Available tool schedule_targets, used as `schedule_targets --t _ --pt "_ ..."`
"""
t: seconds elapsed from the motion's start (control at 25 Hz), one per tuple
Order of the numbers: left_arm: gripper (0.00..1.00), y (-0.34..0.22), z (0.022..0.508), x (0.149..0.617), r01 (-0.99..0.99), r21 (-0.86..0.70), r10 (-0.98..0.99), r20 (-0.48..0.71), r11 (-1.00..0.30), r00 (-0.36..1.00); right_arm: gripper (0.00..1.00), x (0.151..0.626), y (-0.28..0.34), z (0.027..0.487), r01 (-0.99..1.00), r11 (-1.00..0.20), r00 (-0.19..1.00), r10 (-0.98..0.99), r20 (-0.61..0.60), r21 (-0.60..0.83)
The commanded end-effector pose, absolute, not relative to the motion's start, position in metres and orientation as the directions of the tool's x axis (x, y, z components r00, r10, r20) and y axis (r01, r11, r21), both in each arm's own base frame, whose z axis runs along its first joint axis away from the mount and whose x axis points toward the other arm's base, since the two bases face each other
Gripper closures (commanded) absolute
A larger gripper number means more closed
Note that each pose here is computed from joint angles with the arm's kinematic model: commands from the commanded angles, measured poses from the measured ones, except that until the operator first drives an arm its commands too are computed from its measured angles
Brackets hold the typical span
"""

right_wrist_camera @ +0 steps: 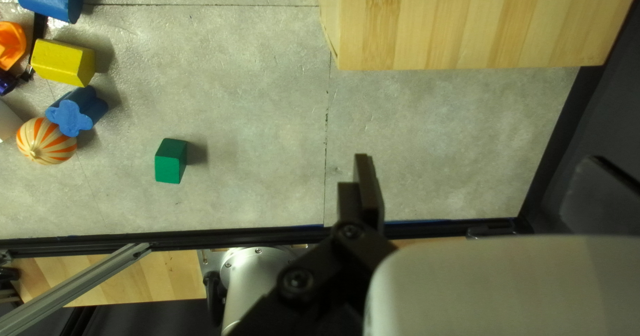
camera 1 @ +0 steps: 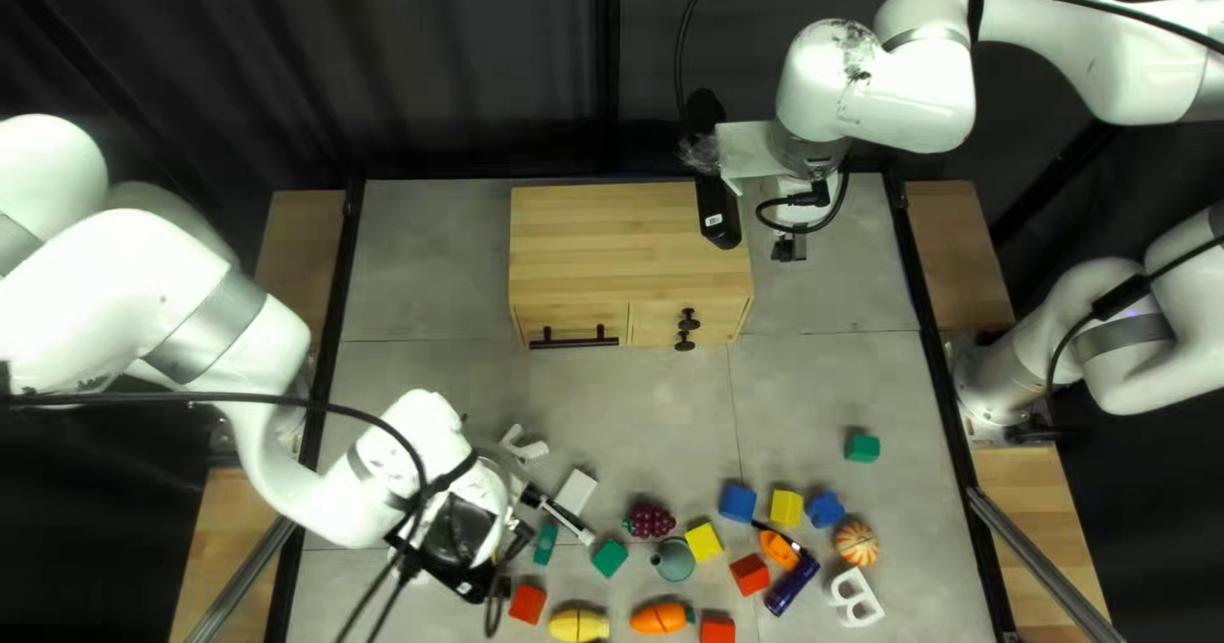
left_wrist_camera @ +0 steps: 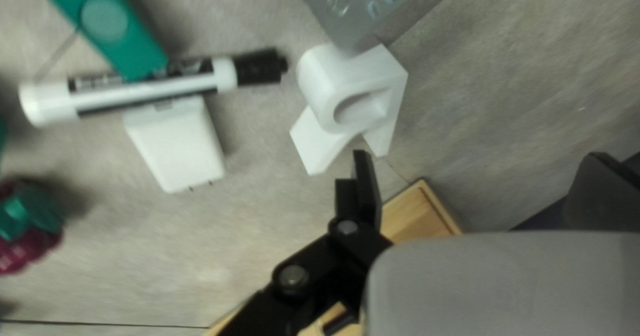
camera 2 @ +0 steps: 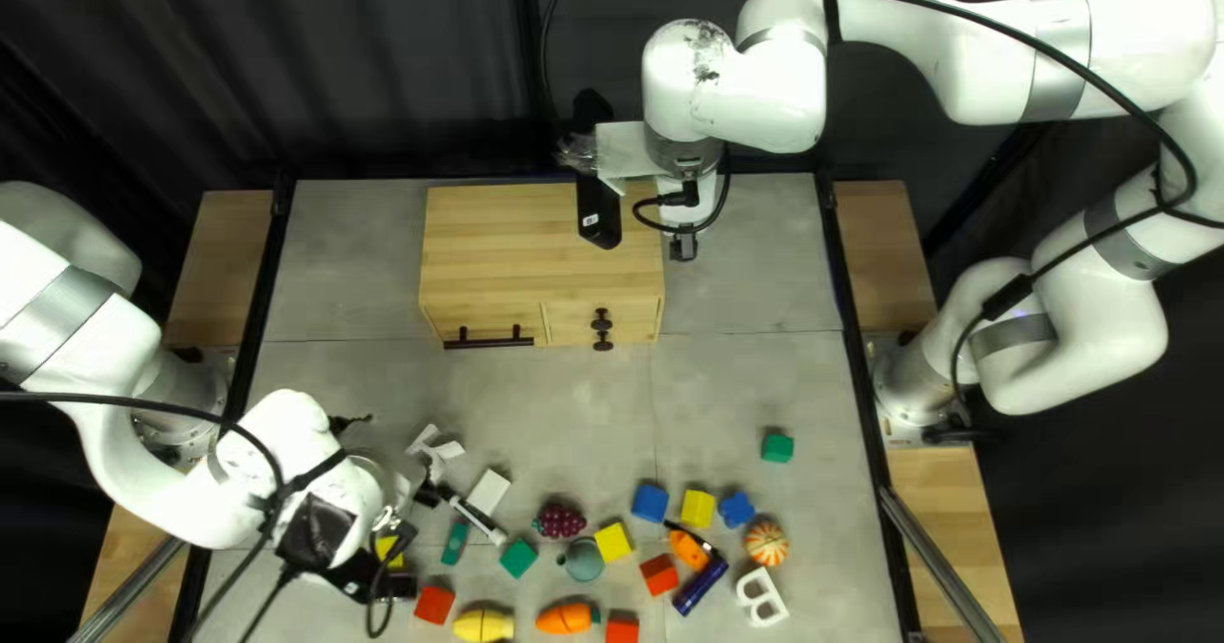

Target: Open drawers and place objects into drawer and close

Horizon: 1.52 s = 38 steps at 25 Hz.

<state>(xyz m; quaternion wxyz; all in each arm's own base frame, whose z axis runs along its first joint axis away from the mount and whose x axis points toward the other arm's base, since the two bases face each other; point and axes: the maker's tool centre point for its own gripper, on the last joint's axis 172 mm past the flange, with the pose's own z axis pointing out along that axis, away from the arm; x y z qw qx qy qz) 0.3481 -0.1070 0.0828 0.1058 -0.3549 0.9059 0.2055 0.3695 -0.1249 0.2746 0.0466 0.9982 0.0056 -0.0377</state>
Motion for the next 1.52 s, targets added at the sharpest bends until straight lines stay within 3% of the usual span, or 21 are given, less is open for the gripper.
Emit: schedule_targets --t 0.04,0.44,1.0,1.52 --pt "0.0 -0.118 0.07 0.358 -0.62 0.248 -0.523 -0.362 0.744 -0.772 0.0 0.369 -0.125 0.275 0.015 -0.996 0.997 0.008 -0.076 0.093" --pt "0.0 -0.12 0.044 0.378 -0.571 0.18 -0.486 -0.36 0.801 -0.796 0.0 0.369 -0.125 0.275 0.015 -0.996 0.997 0.008 -0.076 0.093" --pt "0.0 -0.097 0.037 0.369 -0.622 0.202 -0.54 -0.345 0.756 -0.768 0.0 0.369 -0.125 0.275 0.015 -0.996 0.997 0.008 -0.076 0.093" --pt "0.0 -0.091 0.027 0.359 -0.664 0.122 -0.608 -0.31 0.737 -0.731 0.0 0.369 -0.125 0.275 0.015 -0.996 0.997 0.008 -0.076 0.093"
